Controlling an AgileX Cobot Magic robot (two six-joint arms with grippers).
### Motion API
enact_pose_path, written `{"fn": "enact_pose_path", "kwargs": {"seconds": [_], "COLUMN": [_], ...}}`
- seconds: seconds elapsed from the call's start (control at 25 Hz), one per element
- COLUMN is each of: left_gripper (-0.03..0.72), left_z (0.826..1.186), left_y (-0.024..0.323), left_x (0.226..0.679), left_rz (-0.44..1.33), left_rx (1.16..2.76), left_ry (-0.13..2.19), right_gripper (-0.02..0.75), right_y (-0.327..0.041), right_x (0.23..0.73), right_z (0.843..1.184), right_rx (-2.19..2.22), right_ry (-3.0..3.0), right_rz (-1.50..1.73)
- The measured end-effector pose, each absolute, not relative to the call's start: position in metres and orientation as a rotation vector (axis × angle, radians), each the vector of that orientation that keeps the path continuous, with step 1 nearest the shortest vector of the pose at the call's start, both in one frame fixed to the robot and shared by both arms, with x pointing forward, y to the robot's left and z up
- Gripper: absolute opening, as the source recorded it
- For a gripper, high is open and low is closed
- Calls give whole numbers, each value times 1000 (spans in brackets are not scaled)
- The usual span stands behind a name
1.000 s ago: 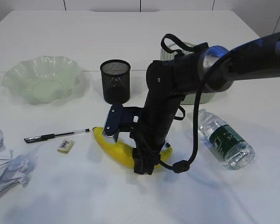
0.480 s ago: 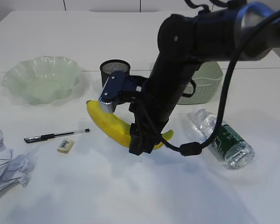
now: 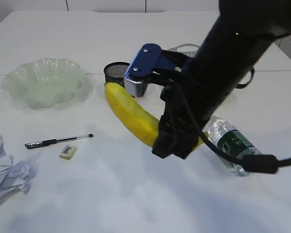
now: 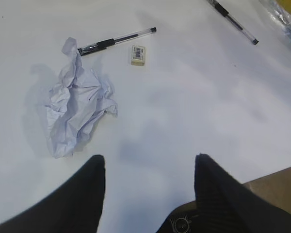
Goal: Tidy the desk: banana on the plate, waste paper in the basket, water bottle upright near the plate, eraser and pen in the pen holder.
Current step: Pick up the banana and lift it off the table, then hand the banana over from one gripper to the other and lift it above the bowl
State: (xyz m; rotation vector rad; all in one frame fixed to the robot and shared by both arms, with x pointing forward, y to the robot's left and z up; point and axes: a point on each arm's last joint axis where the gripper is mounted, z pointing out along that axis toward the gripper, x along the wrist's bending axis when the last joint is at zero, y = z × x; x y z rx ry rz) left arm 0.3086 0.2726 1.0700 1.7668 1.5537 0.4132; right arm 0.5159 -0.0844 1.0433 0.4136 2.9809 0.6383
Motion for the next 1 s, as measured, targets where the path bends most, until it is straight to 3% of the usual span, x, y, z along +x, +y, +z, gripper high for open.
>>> {"fn": "enact_pose_path", "kwargs": {"seconds": [0.4, 0.52, 1.0], "left_gripper": [414, 414, 414], "left_z": [1082, 1091, 1097], "left_y": [260, 253, 232], "left_x": [312, 317, 364], "left_rz": [356, 332, 184], "left_rx": [1659, 1569, 1511], "left_ry": [1398, 1294, 1046], "right_gripper": [319, 319, 319], "right_y": [-122, -124, -115], "right_x": [457, 450, 444], "right_z": [1066, 1079, 1094], "right_rx": [434, 456, 478], "right_ry": [2895, 2843, 2788], "right_rz": [745, 849, 1111]}}
